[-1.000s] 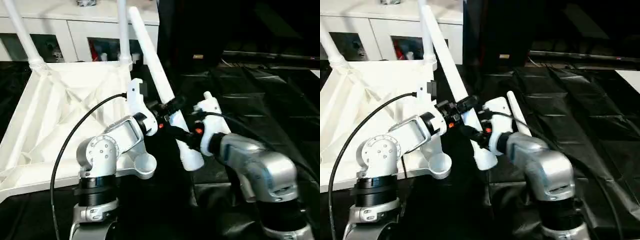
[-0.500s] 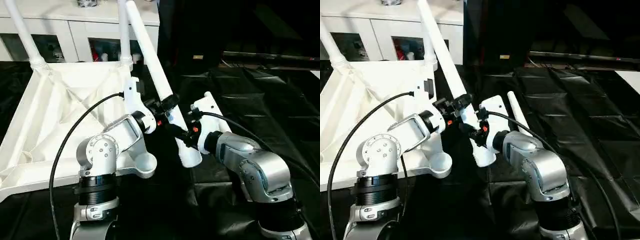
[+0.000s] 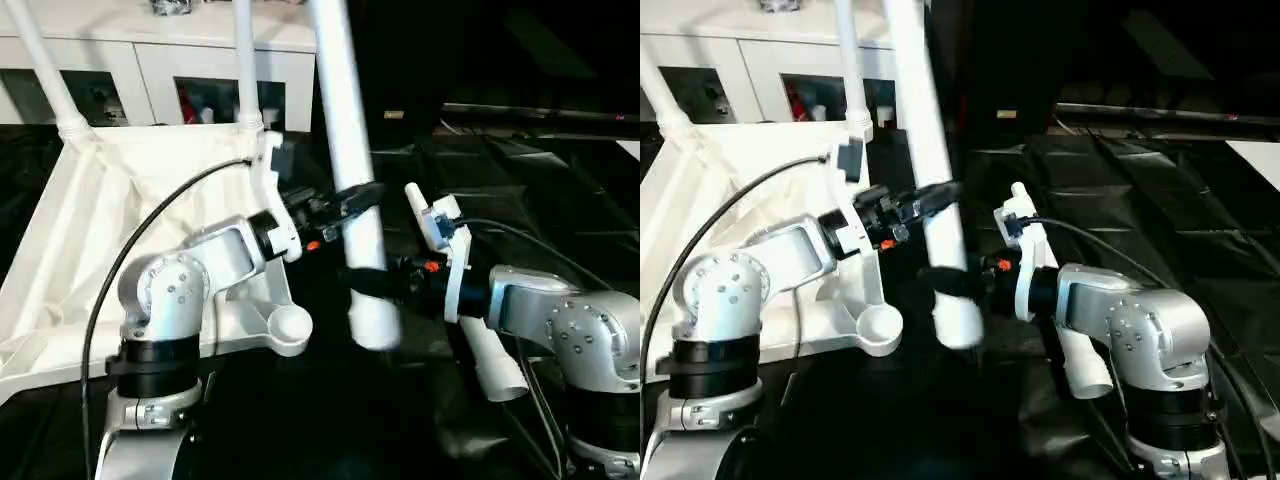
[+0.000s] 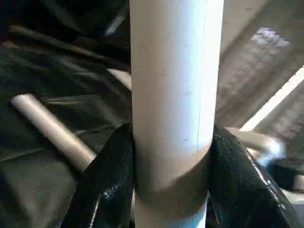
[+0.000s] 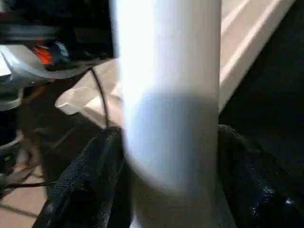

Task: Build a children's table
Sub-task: Pick table leg

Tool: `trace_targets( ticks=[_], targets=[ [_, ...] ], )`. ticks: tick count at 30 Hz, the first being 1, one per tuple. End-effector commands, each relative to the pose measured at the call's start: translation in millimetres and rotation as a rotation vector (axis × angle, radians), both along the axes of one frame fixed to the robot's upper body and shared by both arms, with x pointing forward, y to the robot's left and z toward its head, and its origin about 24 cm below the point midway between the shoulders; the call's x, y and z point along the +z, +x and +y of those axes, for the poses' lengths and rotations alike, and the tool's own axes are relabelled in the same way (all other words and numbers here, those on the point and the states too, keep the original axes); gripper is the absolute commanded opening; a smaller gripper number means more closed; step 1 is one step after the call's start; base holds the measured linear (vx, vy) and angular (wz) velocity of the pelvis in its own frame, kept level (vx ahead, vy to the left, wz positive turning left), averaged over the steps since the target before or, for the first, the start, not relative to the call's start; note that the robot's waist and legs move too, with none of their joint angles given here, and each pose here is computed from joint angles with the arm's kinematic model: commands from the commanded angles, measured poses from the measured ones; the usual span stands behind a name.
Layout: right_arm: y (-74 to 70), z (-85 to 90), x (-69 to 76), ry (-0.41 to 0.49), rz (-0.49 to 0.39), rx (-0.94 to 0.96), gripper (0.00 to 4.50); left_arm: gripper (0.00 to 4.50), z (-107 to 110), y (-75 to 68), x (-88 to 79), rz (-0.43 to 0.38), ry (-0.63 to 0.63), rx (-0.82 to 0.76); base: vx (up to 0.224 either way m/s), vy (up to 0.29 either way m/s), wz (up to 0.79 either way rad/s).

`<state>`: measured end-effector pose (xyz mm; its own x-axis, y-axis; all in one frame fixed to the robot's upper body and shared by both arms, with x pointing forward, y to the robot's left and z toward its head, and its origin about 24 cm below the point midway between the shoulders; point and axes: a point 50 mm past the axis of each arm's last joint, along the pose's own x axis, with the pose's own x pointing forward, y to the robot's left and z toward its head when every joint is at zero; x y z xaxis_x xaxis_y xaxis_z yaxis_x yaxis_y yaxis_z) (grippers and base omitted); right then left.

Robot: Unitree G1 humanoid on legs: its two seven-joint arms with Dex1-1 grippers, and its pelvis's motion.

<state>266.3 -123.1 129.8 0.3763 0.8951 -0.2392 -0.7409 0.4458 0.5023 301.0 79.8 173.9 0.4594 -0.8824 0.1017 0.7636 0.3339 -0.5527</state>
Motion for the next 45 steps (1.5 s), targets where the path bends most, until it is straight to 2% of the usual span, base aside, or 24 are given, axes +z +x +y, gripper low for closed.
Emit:
trace_targets(
  ticks=[1, 3, 4, 9, 15, 16, 17, 20, 24, 25, 27, 28, 33, 35, 39, 40, 45],
  targets=[
    [-0.4, -1.8, 4.3, 0.008, 0.007, 0.028, 3.12, 1.84, -2, -6.1, 18.3, -0.08, -0.028, -0.084, 0.0, 0.0, 0.0],
    [-1.0, -2.0, 4.6, 0.009, 0.014, 0.039, 3.12, 1.84, -2, -7.8, 20.4, -0.09, -0.034, -0.109, 0.0, 0.0, 0.0],
    [-1.2, -1.8, 4.3, 0.013, 0.023, 0.042, 2.81, 1.84, -2, -8.3, 21.2, -0.093, -0.038, -0.117, 0.0, 0.0, 0.0],
    [-3.8, 1.1, 1.7, 0.02, 0.048, 0.049, 2.37, 1.84, -1, -8.6, 20.8, -0.09, -0.046, -0.126, 0.0, 0.0, 0.0],
    [1.5, 3.7, -0.1, -0.016, 0.009, -0.005, 2.06, 1.84, 2, -4.2, 17.0, -0.09, -0.013, -0.082, 0.0, 0.0, 0.0],
    [3.0, 4.3, -0.4, -0.027, 0.002, -0.021, 2.04, 2.4, 2, -0.7, 14.8, -0.076, 0.0, -0.048, 0.0, 0.0, 0.0],
    [4.3, 4.8, -0.9, -0.037, -0.003, -0.036, 2.02, 2.54, 3, 2.6, 12.6, -0.05, 0.002, -0.019, 0.0, 0.0, 0.0],
    [10.4, 8.8, -1.6, -0.07, -0.03, -0.108, 1.98, 2.83, 4, 10.3, 6.8, -0.015, 0.016, 0.072, 0.0, 0.0, 0.0],
    [17.4, 14.7, -3.5, -0.147, -0.082, -0.19, 1.97, 3.06, 0, 19.5, -4.0, -0.014, 0.131, 0.249, 0.0, 0.0, 0.0],
    [20.0, 19.9, -5.9, -0.196, -0.11, -0.21, 1.96, 3.28, -6, 19.3, -7.6, 0.007, 0.128, 0.271, 0.0, 0.0, 0.0],
    [21.2, 23.2, -6.9, -0.209, -0.117, -0.221, 1.96, 3.35, -8, 20.1, -8.9, 0.029, 0.115, 0.295, 0.0, 0.0, 0.0],
    [22.4, 26.5, -7.6, -0.217, -0.122, -0.235, 1.96, 3.35, -11, 20.9, -10.0, 0.051, 0.102, 0.316, 0.0, 0.0, 0.0],
    [23.9, 33.9, -7.7, -0.239, -0.142, -0.249, 1.95, 3.35, -15, 20.9, -13.4, 0.063, 0.107, 0.328, 0.0, 0.0, 0.0],
    [24.7, 36.8, -7.3, -0.244, -0.154, -0.252, 1.95, 3.08, -15, 22.1, -14.3, 0.068, 0.112, 0.345, 0.0, 0.0, 0.0],
    [26.5, 37.4, -6.0, -0.246, -0.164, -0.266, 1.95, 2.87, -10, 26.5, -12.8, 0.088, 0.1, 0.403, 0.0, 0.0, 0.0],
    [26.5, 37.4, -6.0, -0.246, -0.164, -0.266, 1.95, 2.61, -10, 26.5, -12.8, 0.088, 0.1, 0.403, 0.0, 0.0, 0.0],
    [29.7, 37.8, -1.9, -0.242, -0.215, -0.274, 1.95, 2.36, -5, 28.7, -11.3, 0.087, 0.072, 0.42, 0.0, 0.0, 0.0]
  ],
)
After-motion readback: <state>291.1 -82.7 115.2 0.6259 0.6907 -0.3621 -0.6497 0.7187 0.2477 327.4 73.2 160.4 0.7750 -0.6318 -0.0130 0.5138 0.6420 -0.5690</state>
